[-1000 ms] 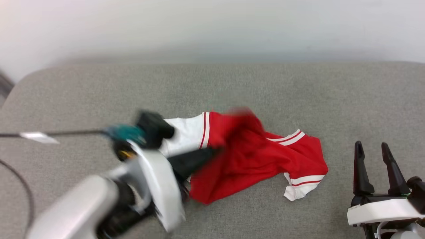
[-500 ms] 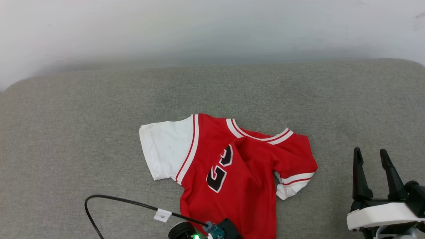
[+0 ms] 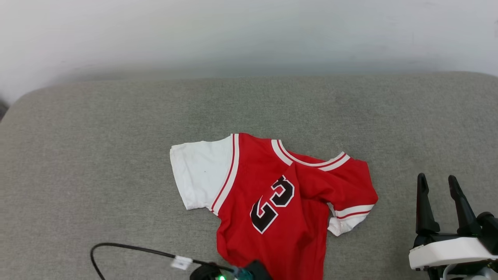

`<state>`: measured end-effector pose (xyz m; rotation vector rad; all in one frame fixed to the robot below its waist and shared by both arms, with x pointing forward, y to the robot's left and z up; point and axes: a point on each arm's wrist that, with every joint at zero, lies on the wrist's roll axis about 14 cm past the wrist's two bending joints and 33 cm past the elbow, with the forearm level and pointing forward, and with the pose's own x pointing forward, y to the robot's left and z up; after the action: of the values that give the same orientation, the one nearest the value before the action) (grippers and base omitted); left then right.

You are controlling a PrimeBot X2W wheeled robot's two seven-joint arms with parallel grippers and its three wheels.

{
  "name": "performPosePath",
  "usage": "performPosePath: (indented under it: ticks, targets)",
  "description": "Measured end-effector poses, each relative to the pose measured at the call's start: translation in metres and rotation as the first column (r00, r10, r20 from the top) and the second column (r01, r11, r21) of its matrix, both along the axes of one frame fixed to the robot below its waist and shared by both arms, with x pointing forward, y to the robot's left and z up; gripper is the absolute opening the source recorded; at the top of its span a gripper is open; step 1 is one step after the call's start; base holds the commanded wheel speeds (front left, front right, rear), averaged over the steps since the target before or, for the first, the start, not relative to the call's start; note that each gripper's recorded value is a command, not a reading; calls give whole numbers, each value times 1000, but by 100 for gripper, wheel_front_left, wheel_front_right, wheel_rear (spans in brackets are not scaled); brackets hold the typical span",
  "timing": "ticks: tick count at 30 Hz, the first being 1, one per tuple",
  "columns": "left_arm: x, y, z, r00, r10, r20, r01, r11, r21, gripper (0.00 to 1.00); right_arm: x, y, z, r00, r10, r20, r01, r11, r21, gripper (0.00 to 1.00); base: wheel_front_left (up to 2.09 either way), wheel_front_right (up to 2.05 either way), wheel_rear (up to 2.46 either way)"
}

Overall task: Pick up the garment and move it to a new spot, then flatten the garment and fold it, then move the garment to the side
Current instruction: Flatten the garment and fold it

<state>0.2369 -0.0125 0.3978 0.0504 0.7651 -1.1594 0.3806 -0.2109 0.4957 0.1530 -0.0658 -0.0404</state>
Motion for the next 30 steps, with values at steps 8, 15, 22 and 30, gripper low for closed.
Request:
performPosePath:
  ticks: [8,15,22,30]
  targets:
    - [82,43,67,906,372,203,-323,916,-240,100,-2,8,15,999,25,45,-25,1000,-6,100,0,0,0]
    - [121,118,110,661,660,356,-540,748,-386,100,2,24,31,993,74,92,-73,997,-9,100,0,0,0]
    - [131,158,122,476,794,379,-653,607,-453,100,7,35,43,986,104,133,-105,994,-2,100,0,0,0]
    - [130,196,157,242,897,370,-665,431,-610,100,7,33,45,985,97,141,-101,995,17,100,0,0,0]
